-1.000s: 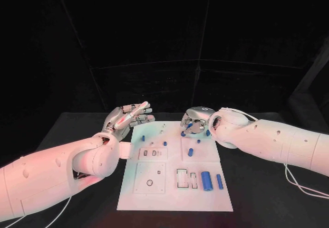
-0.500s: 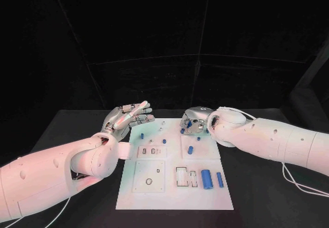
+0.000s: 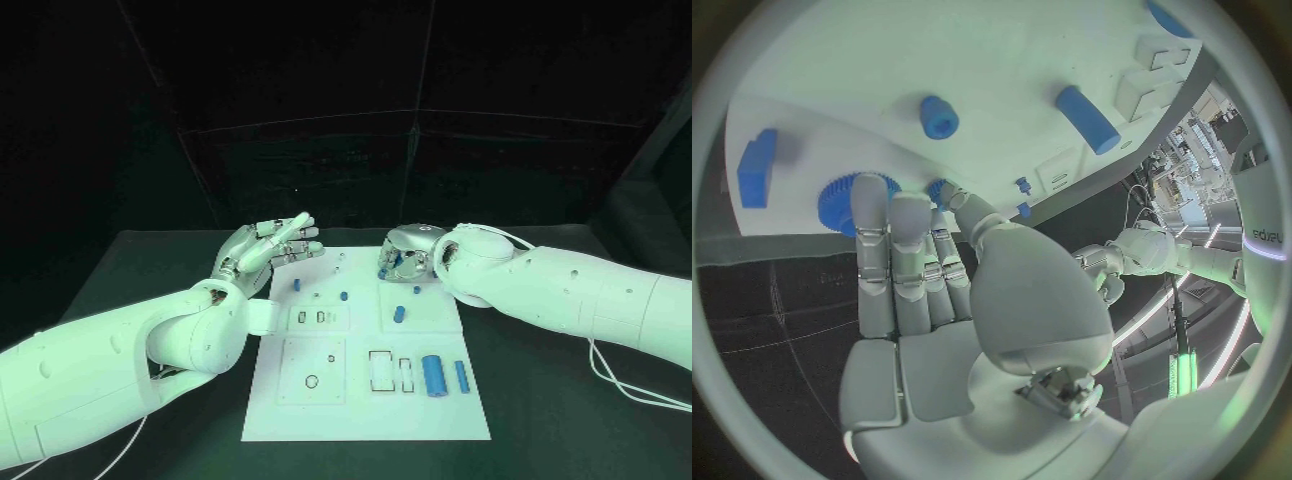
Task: Assemble the parts on the task board
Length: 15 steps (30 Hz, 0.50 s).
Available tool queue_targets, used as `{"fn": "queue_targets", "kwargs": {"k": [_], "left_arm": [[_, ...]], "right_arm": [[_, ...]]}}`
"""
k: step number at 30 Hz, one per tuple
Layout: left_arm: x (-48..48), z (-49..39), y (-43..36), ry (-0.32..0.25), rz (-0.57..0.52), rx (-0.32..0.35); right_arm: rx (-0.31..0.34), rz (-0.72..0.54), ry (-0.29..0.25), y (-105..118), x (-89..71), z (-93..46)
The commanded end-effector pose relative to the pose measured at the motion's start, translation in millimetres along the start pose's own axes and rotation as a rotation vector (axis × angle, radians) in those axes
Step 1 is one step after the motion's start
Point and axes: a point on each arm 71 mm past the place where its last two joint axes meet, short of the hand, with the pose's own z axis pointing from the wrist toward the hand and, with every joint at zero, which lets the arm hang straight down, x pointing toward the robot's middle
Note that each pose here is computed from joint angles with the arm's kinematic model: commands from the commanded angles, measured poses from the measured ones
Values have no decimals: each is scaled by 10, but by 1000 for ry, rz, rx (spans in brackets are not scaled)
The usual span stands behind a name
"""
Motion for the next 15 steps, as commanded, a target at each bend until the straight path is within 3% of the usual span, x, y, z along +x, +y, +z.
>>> {"fn": "queue_targets", "kwargs": {"k": [1,15], "left_arm": [[23,7,-7,17,-9,0],[21,14,-2,18,-10,-4]], "right_arm": [[-6,-8,16,26,-4,14],[-3,-9,39,57,16,41]]}}
